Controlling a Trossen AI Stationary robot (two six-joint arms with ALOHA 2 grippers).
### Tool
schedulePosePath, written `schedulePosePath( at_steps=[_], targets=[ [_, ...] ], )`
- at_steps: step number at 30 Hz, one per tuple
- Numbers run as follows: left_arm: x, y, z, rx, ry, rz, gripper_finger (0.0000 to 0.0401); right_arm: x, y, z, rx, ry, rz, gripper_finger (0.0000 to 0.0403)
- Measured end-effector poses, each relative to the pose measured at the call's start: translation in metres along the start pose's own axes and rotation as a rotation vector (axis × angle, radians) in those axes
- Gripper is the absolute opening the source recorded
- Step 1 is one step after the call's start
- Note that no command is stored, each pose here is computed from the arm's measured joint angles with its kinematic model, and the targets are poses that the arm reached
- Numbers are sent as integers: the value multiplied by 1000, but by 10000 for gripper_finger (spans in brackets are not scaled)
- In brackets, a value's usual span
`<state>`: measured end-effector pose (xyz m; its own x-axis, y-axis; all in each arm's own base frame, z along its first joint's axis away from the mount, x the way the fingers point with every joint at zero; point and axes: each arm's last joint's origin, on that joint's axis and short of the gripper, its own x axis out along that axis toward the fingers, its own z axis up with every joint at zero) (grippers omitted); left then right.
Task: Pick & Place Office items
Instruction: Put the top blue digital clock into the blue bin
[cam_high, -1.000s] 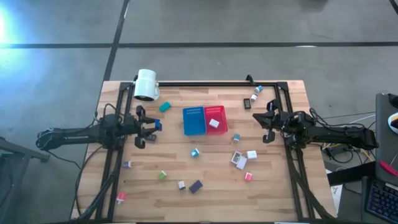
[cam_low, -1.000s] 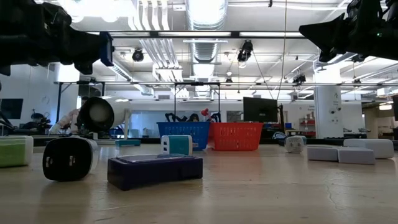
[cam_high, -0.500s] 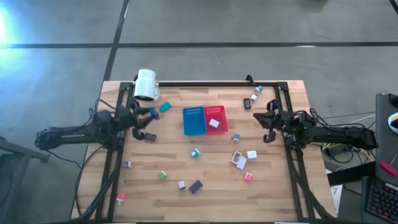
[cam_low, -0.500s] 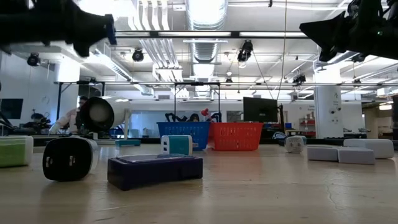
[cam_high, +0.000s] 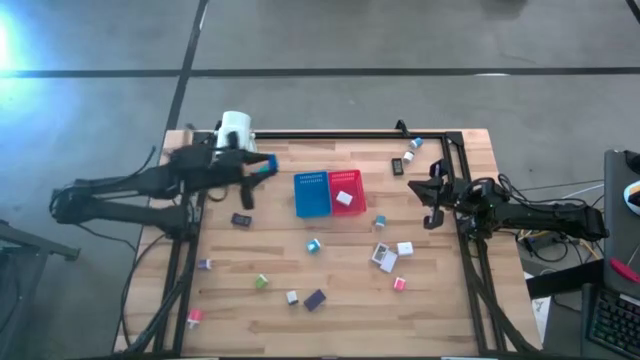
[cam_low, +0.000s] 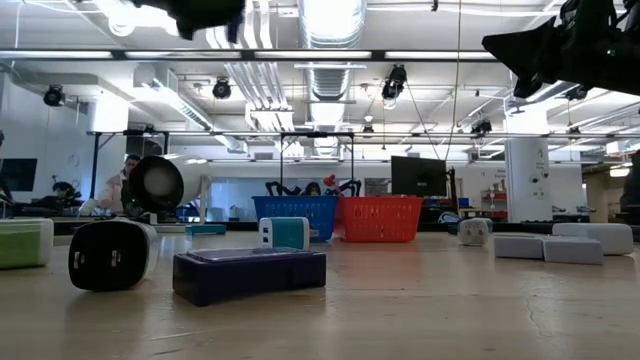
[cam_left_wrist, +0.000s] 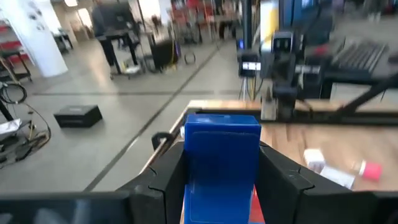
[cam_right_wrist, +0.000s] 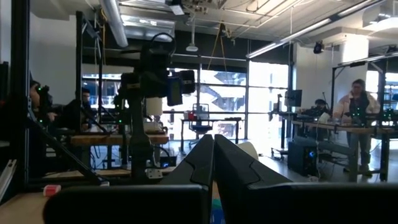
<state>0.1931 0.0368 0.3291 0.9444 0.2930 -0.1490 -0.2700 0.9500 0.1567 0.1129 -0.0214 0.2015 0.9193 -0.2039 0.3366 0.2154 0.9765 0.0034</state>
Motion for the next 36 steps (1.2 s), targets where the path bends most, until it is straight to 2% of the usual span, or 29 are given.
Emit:
schedulePosePath(
  at_steps=[3,8,15,19,26,36],
  targets=[
    [28,-4,-1,31,72,-24,150,0,0,0,0,0,-8,8],
    [72,-8,-19,61,221,-84,150,0,0,0,0,0,-10,8],
    [122,-13,-76,-35,446,-145,150,0,0,0,0,1,-10,8],
    [144,-17,-106,-41,543,-158,150,0,0,0,-1,1,-11,8],
    [169,-16,-138,-54,646,-151,150,0,0,0,-1,2,-14,8],
    [179,-14,-168,-80,743,-138,150,0,0,0,-16,4,-15,8]
  ],
)
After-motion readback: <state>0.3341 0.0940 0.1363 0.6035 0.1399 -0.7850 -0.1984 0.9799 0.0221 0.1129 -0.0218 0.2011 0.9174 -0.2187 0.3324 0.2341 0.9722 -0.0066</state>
